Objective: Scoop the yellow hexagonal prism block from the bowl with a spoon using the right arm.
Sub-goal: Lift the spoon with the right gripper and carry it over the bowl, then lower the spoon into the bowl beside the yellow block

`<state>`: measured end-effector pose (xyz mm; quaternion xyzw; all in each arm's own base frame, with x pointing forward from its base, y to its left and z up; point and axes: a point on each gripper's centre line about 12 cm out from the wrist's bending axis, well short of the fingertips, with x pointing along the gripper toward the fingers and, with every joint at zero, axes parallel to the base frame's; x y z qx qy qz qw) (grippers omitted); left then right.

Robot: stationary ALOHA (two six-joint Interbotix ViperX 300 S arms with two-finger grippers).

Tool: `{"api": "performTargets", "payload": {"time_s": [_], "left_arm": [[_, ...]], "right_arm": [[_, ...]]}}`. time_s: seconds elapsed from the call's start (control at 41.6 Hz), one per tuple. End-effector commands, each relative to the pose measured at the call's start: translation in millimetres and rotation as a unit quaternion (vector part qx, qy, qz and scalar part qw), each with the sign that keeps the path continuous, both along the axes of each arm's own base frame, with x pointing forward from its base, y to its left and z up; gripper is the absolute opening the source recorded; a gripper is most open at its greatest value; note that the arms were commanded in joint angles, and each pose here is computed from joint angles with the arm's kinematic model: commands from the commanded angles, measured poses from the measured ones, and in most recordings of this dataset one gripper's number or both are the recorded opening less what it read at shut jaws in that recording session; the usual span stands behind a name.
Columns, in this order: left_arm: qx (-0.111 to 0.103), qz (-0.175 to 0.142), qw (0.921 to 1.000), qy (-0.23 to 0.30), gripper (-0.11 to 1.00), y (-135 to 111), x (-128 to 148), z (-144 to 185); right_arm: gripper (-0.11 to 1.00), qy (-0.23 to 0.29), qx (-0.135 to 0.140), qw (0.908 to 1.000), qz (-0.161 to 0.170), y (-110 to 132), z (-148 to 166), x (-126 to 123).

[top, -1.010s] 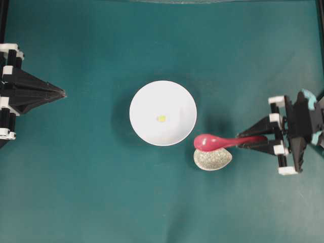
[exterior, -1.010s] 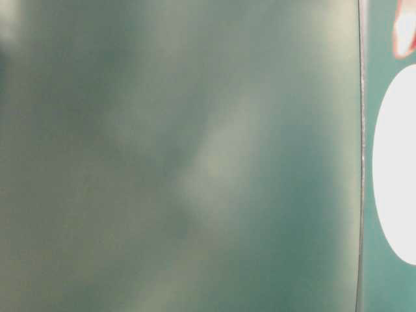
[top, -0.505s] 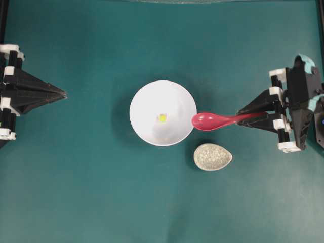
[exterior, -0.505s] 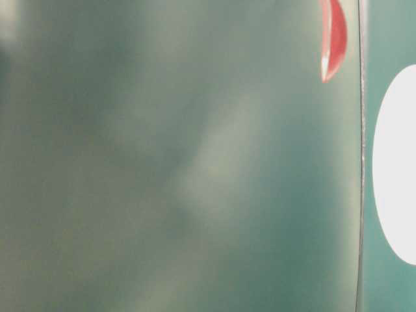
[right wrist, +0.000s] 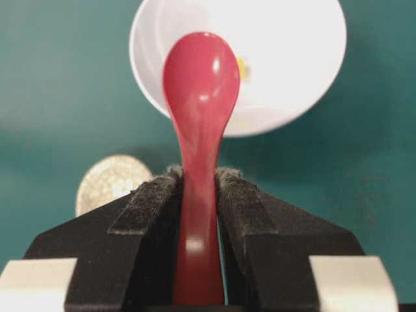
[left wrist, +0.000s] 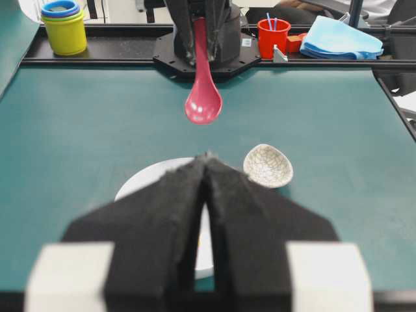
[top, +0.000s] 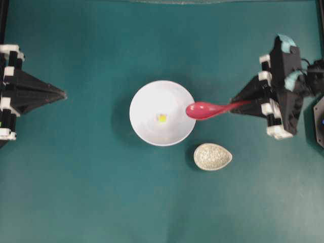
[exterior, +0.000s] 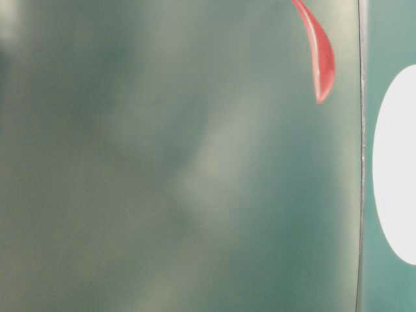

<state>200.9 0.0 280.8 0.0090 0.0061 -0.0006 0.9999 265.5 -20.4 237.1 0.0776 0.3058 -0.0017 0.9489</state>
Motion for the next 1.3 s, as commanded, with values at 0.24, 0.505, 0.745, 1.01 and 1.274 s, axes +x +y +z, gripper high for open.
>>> {"api": "performTargets", "payload": {"time_s": [0.24,0.505,0.745,1.01,1.274], "left_arm": [[0.002,0.0,0.9999,-0.012,0.0,0,3,9],[0.002,-0.001,0.9999,-0.011,0.0,0,3,9],[0.002,-0.001,0.9999,-0.01,0.0,0,3,8],[0.002,0.0,0.9999,-0.01,0.0,0,3,8],[0.002,0.0,0.9999,-0.01,0.0,0,3,8]], "right_arm": [[0.24,0.065,0.013,0.9974,0.027,-9,6,31],[0.24,0.121,0.017,0.9906,0.062,-11,5,61],[0.24,0.179,0.01,0.9813,0.069,-17,-1,79],[0.24,0.22,-0.002,0.9742,0.048,-26,-6,87],[0.24,0.229,0.0,0.9721,0.052,-25,-8,94]]}}
